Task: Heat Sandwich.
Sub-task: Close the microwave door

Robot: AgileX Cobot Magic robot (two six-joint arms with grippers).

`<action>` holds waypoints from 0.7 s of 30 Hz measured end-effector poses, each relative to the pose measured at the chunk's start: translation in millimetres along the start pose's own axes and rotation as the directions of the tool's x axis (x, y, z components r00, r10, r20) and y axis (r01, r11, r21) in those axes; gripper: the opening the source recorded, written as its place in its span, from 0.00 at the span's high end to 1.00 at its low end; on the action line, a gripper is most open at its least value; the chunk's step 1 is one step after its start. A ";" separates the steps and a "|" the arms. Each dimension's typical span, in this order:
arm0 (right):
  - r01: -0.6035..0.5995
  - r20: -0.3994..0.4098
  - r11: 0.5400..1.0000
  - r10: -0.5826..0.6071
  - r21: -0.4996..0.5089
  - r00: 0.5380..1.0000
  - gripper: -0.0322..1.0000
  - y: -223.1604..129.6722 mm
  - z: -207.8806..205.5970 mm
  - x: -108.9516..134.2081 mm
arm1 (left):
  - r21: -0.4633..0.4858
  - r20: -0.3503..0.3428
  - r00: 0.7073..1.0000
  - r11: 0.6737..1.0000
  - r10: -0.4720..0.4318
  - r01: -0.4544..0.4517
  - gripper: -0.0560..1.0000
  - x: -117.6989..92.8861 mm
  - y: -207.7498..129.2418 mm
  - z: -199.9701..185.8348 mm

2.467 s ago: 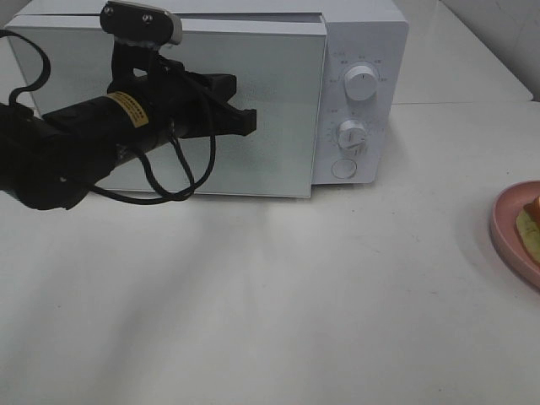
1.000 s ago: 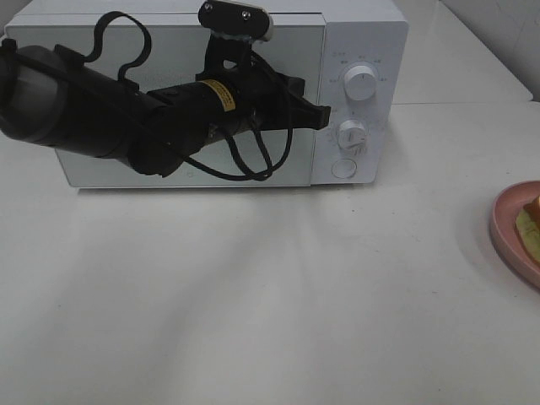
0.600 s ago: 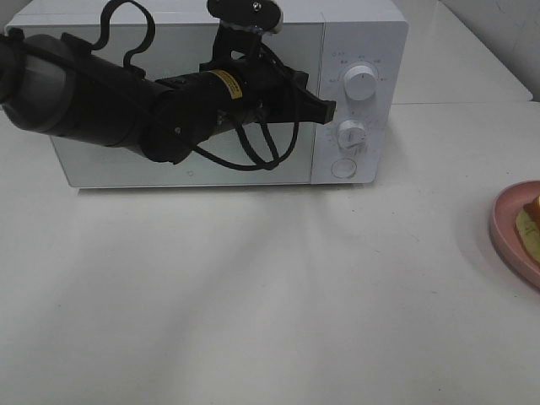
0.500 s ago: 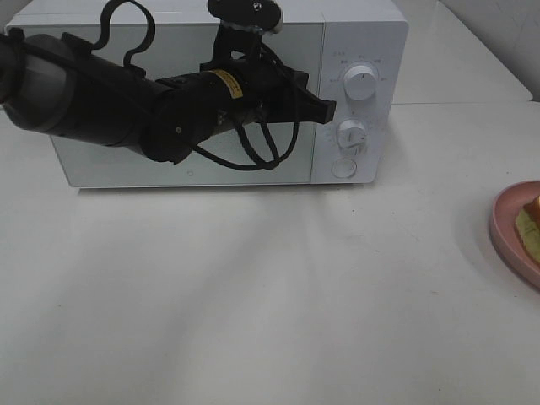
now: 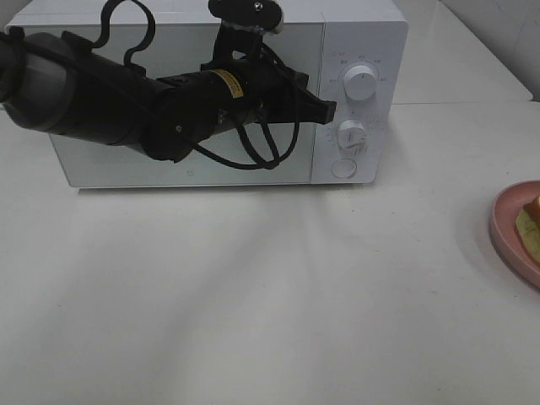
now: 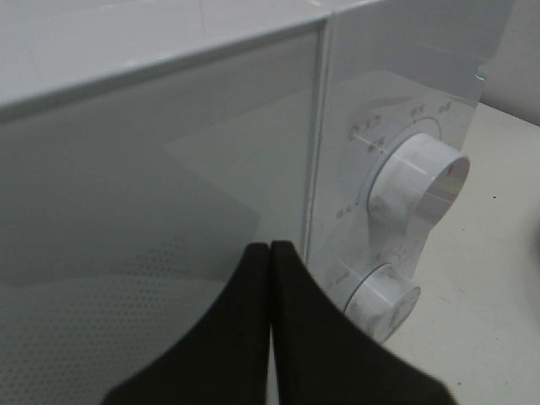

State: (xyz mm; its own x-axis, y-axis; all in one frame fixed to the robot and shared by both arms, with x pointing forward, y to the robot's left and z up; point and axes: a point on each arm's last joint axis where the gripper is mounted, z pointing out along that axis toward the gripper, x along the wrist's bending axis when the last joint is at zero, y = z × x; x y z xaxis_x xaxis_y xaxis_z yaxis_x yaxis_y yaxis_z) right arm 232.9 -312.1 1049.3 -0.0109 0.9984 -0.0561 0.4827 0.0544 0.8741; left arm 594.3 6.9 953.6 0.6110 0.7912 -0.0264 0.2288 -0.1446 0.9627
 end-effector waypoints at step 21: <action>0.000 0.000 1.000 0.000 0.000 1.000 0.26 0.0 0.0 0.0 | 0.116 -0.036 0.996 0.990 -0.077 0.081 0.95 4.4 -1.6 -28.2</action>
State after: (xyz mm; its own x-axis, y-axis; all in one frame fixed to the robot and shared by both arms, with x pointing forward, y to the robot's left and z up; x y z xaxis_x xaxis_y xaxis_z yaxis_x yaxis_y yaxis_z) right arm 232.9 -312.1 1049.3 -0.0109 0.9984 -0.0561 0.4827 0.0544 0.8741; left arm 575.2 27.4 959.6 0.5637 0.8210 -0.0906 0.3637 -0.1482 0.9196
